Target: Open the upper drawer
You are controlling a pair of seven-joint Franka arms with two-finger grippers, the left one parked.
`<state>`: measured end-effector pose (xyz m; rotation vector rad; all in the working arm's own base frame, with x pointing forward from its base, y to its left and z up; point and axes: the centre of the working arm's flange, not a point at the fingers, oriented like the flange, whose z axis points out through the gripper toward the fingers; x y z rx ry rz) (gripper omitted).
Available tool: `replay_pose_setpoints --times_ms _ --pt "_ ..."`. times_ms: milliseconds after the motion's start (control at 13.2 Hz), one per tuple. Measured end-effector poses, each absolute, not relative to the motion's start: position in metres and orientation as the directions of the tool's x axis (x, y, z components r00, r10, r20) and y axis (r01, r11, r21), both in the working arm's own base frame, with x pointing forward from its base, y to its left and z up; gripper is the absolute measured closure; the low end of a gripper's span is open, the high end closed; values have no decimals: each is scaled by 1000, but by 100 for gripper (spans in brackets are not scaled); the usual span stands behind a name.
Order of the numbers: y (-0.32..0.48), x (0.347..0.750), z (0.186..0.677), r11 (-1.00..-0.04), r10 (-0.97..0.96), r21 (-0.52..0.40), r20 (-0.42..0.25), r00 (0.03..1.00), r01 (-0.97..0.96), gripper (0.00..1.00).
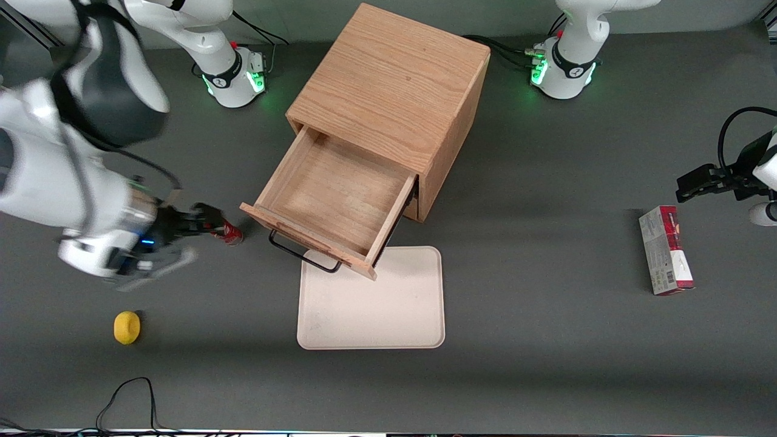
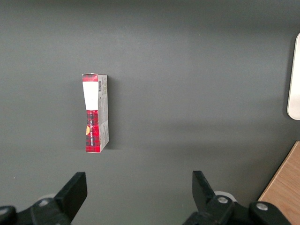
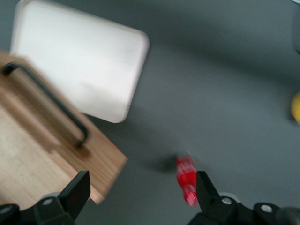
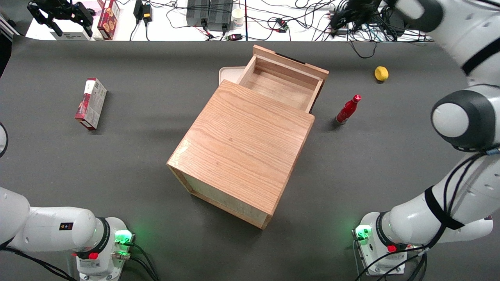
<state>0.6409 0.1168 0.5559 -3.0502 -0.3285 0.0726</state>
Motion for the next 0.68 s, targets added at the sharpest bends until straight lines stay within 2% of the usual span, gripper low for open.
replay_pose_setpoints --times_ms 303,530,682 --pt "27 590 572 -995 -92 -35 -88 992 -96 0" --pt "15 547 577 -984 -179 6 -69 981 -179 0" --pt "11 536 585 -977 -213 22 -46 976 -212 0"
